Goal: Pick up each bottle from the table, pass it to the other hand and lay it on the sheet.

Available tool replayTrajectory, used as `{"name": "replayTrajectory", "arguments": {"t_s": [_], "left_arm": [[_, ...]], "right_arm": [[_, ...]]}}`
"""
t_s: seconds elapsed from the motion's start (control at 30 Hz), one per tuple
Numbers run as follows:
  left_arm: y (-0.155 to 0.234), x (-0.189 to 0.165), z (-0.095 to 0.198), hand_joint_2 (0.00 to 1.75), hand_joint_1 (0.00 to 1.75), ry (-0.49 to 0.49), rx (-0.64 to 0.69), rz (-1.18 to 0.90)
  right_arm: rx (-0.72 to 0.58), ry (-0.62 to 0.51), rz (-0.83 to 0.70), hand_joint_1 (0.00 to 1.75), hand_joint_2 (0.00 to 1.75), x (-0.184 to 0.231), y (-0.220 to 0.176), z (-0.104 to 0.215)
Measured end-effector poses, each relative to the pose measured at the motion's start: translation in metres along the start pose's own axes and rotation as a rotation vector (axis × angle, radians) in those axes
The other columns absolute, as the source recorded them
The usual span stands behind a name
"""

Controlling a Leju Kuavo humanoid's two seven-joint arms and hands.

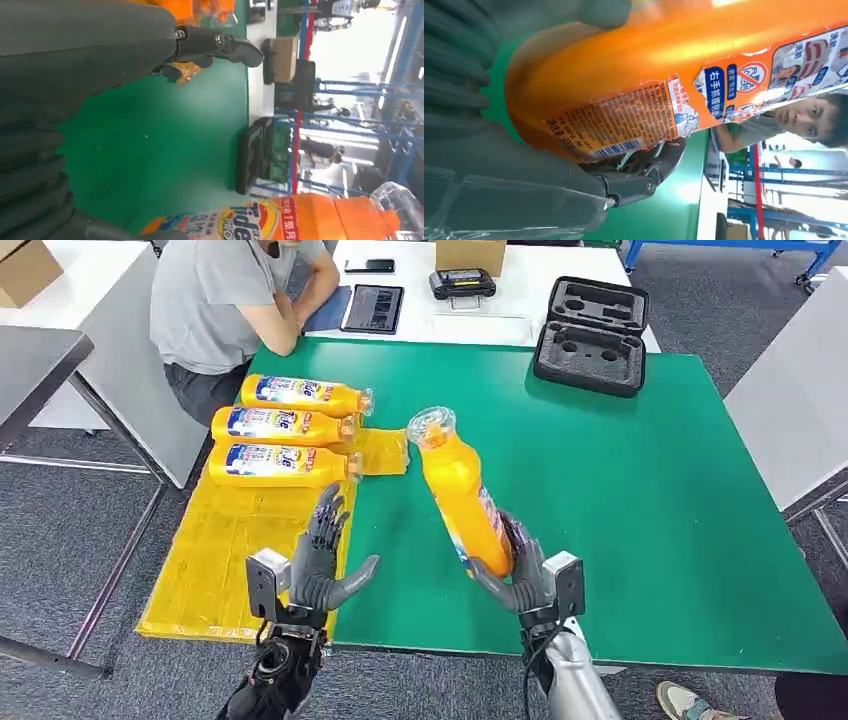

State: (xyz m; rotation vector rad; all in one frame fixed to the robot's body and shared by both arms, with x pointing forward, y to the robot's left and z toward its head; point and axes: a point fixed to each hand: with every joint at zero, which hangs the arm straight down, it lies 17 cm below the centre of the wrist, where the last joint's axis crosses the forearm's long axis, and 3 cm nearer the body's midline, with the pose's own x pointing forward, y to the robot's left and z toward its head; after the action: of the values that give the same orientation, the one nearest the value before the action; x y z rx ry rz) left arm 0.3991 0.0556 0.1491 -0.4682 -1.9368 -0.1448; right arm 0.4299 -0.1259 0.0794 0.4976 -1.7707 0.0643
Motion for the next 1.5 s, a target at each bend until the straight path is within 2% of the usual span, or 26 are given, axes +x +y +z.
{"name": "replayTrajectory", "arguments": {"t_s": [0.3, 0.63, 1.5], "left_arm": [[-0.019, -0.005, 0.000, 1.75, 0.00, 0.001, -0.063, 0.057], [-0.024, -0.007, -0.010, 1.75, 0.00, 0.007, -0.088, 0.075], [-0.035, -0.013, -0.009, 1.75, 0.00, 0.021, -0.116, 0.115]], "right_arm": [[0.085, 0.005, -0.002, 1.75, 1.75, -0.001, 0.027, 0.003], [0.172, 0.032, 0.091, 1.75, 1.75, -0.012, 0.055, 0.001], [0.210, 0.071, 0.164, 1.75, 1.75, -0.028, 0.066, -0.004]]}}
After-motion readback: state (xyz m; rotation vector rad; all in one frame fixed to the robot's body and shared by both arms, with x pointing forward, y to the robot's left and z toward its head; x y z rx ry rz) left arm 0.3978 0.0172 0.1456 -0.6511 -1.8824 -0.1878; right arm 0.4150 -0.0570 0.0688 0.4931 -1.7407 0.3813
